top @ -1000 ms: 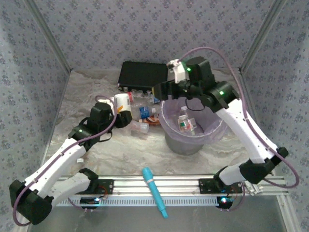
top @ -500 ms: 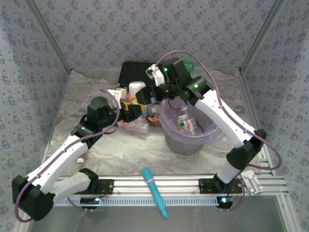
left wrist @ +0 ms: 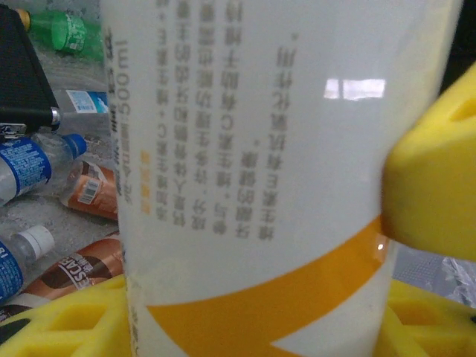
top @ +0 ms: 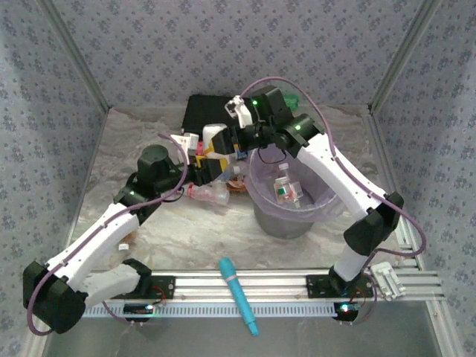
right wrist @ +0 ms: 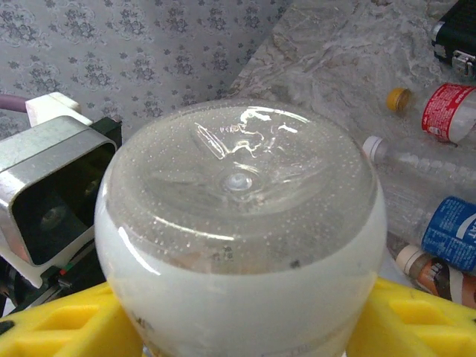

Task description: Put the plastic bottles in the bin

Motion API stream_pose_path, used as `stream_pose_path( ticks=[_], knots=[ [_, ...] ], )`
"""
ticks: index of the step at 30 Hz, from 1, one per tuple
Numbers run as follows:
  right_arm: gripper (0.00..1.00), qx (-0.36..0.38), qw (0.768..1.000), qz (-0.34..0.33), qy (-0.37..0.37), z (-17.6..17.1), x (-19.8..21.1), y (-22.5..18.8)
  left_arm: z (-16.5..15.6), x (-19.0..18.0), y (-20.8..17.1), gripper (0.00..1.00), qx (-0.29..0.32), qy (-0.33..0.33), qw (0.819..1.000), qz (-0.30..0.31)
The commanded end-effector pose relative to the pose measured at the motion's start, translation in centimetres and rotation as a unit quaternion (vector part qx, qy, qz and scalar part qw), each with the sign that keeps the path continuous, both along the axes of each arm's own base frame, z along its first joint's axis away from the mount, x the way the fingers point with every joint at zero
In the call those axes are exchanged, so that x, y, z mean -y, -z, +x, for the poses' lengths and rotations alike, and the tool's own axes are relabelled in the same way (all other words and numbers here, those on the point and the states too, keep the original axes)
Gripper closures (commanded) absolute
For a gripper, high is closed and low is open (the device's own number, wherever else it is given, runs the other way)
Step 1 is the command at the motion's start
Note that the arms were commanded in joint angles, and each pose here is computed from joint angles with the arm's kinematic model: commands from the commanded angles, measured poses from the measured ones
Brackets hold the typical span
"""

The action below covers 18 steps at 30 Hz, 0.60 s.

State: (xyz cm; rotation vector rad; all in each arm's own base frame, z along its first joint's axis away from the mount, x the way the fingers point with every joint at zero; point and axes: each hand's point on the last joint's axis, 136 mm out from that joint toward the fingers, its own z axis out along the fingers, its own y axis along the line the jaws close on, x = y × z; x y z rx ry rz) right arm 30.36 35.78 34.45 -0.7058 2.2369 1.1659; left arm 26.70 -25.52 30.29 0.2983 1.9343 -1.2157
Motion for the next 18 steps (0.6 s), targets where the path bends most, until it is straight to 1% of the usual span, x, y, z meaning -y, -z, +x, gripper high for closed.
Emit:
stream_pose_path(
  ticks=[1,3,6,7,10,11,13,18],
  knots=[
    [0.42,0.014,0.999,0.030,-0.030,-0.5,-1.3,-1.9,-0.8,1.0,-3.0,0.59,0.034,0.031,0.999,-0.022],
    [0.44,0.020,0.999,0.028,-0.029,-0.5,-1.1,-2.1,-0.6,0.8,-2.9,0.51,0.029,0.021,0.999,-0.018],
    [0.46,0.030,0.999,0.025,-0.025,-0.3,-0.7,-2.6,-0.8,0.6,-2.7,0.33,0.020,0.020,1.000,-0.012],
    [0.47,0.034,0.999,0.024,-0.025,-0.3,-0.5,-2.7,-0.9,0.5,-2.5,0.25,0.017,0.017,1.000,-0.009],
    [0.47,0.042,0.999,0.023,-0.021,0.1,-0.1,-3.1,-1.1,-0.3,-2.2,0.12,0.013,0.001,1.000,0.003],
    [0.47,0.046,0.999,0.023,-0.019,0.3,0.1,-3.4,-1.1,-0.5,-2.0,0.09,0.010,-0.005,1.000,0.008],
    [0.48,0.057,0.998,0.022,-0.015,0.6,0.5,-4.1,-1.2,-1.2,-1.6,0.07,0.009,-0.019,1.000,0.020],
    [0.48,0.087,0.996,0.018,0.004,1.5,2.6,-6.4,-1.6,-2.4,-1.1,0.05,0.004,-0.040,0.998,0.038]
  ],
)
